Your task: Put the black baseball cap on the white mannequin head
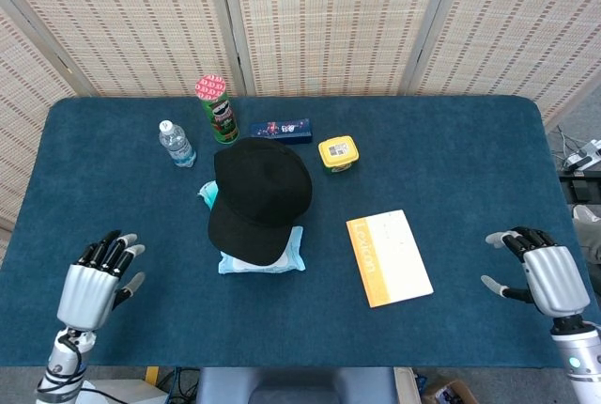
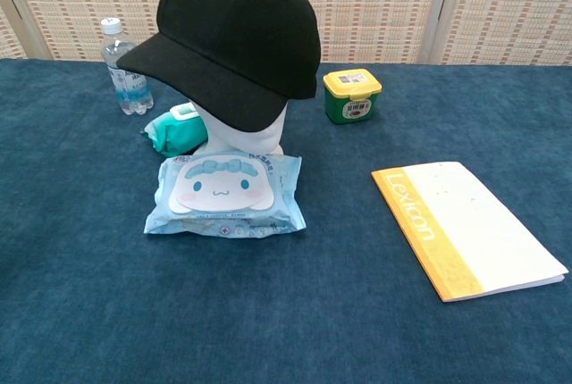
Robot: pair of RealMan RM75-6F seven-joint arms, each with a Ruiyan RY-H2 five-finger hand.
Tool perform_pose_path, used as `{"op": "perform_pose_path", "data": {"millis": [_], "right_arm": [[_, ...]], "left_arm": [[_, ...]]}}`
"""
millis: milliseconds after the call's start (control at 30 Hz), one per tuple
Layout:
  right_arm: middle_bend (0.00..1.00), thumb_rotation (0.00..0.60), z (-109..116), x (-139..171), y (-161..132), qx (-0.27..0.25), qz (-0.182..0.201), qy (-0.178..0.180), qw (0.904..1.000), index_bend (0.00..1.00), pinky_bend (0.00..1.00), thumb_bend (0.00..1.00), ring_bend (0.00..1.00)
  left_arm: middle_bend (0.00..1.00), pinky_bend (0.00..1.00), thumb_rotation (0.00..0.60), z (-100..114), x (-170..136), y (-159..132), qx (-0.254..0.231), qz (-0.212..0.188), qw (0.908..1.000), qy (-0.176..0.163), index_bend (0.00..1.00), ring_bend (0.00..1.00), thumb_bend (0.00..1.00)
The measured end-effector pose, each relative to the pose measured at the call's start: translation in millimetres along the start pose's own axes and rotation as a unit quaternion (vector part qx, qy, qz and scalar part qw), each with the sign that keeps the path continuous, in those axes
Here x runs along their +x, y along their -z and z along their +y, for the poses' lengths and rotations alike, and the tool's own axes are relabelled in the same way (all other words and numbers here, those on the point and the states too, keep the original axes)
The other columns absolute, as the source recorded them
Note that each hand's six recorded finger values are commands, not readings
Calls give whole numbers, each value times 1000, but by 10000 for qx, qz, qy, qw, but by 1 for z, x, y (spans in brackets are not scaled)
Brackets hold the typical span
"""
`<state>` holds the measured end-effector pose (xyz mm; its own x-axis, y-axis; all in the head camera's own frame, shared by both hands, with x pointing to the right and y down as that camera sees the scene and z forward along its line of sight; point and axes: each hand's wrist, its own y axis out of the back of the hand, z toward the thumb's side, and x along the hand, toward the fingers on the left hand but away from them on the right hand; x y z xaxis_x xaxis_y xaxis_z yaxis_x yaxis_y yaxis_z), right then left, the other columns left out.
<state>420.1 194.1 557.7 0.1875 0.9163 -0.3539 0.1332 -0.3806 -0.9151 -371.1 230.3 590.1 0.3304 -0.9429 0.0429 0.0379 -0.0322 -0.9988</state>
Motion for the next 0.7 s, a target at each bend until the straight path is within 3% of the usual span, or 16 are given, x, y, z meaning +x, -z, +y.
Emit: {"op": "perform_pose_path", "data": {"millis": [100,200,433,700], "right_arm": [[451,600,-1,0,-1,41,-18,-2,10000,382,317,51,307],[451,600,-3,-1,-1,86,-35,-7,10000,383,317,51,307],[451,600,-6,-3,-3,180,-74,-30,9998,383,317,51,307],[451,600,-9,-6,-2,177,-123,-73,9997,383,318,52,307]], "left_arm": [[472,509,600,-1,-10,13,-63,114,9989,450,463,348,52],[474,509,600,2,-18,18,-329,228,9974,602,463,348,52],[476,510,600,8,-32,29,-768,402,9931,795,463,348,52],[478,511,600,11,-33,46,-761,665,9909,886,463,349,52]]}}
